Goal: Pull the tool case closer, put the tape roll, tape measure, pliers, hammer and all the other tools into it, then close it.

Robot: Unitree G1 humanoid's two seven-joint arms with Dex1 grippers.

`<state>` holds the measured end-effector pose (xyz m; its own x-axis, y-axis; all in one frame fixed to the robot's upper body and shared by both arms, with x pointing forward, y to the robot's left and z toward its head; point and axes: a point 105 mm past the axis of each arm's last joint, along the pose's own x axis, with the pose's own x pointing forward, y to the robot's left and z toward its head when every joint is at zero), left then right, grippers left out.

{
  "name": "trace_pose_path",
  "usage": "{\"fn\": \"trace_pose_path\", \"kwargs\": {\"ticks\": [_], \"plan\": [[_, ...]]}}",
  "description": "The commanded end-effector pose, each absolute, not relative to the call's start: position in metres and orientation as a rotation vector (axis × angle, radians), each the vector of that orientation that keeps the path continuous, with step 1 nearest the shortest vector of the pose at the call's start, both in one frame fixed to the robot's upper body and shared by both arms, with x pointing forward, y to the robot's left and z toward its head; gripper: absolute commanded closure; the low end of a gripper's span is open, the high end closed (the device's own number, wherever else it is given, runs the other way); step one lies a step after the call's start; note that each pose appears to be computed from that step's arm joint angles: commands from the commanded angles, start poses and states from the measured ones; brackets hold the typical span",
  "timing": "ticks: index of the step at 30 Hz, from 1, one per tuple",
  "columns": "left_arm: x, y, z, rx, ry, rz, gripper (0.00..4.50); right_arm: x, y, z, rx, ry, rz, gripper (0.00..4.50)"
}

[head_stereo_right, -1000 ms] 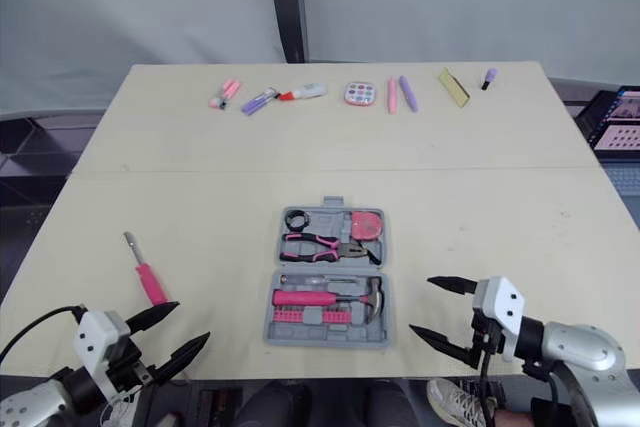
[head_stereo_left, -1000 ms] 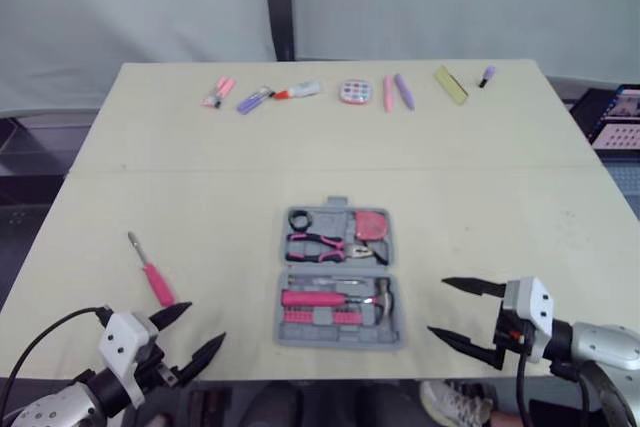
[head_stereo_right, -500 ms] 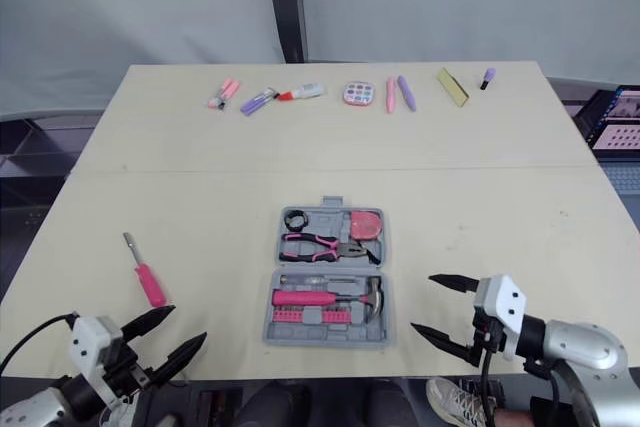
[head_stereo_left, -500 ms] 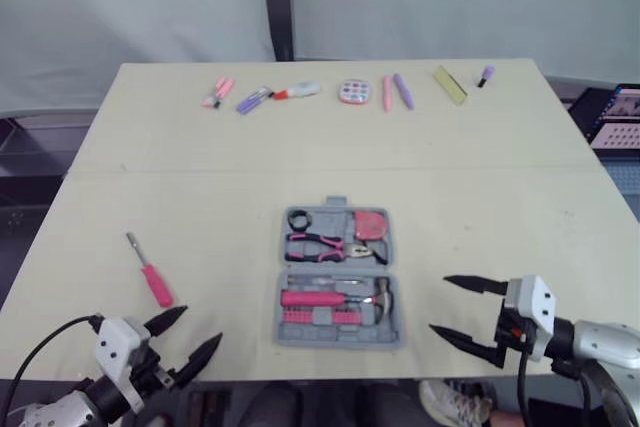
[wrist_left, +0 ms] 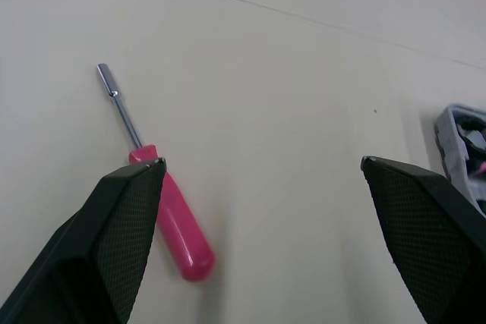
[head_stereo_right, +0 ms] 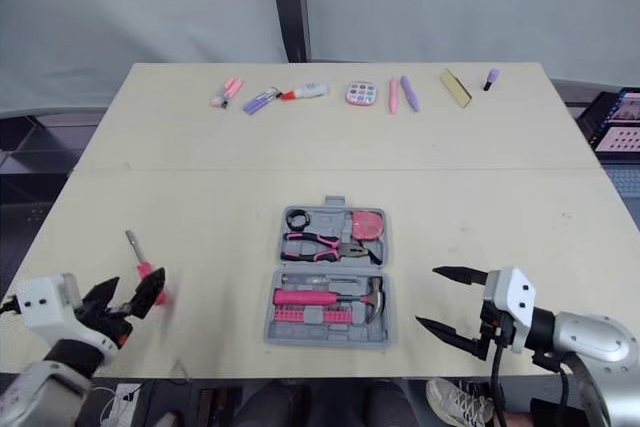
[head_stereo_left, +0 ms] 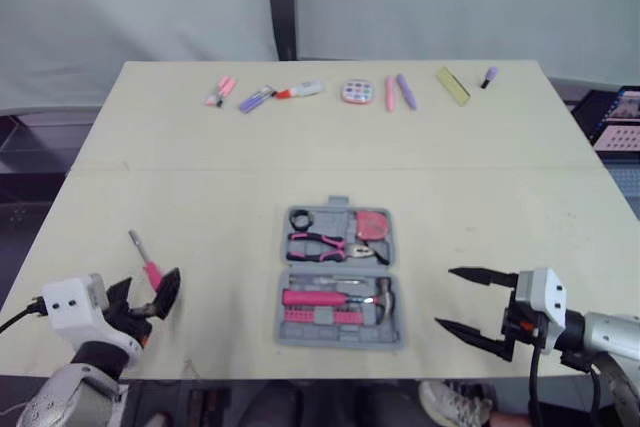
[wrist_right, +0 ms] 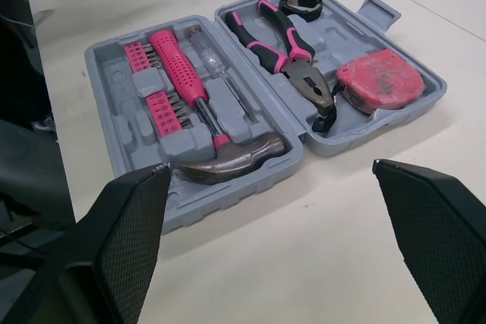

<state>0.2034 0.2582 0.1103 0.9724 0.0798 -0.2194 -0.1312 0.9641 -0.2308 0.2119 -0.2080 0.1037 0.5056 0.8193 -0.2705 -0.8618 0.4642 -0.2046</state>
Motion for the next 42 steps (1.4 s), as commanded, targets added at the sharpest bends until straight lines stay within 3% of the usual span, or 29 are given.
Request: {"fn": "trace_pose_path", "kwargs": {"ticks": [1, 13, 22, 33, 42], "plan": [[0.205, 0.257, 0.119, -0.233, 0.206, 0.137, 0.08, 0.211, -0.206, 0.112, -0.342, 0.107, 1.051, 0.00], [0.240, 0.283, 0.101, -0.232, 0.326, 0.449, 0.08, 0.213, -0.208, 0.117, -0.363, 0.102, 1.054, 0.00], [0.248, 0.286, 0.059, -0.294, 0.470, 0.500, 0.08, 0.213, -0.210, 0.122, -0.382, 0.097, 1.033, 0.00], [0.272, 0.282, 0.058, -0.272, 0.467, 0.467, 0.08, 0.210, -0.212, 0.122, -0.384, 0.105, 1.013, 0.00], [0.275, 0.280, 0.058, -0.285, 0.480, 0.477, 0.08, 0.209, -0.212, 0.121, -0.380, 0.106, 1.001, 0.00]]}}
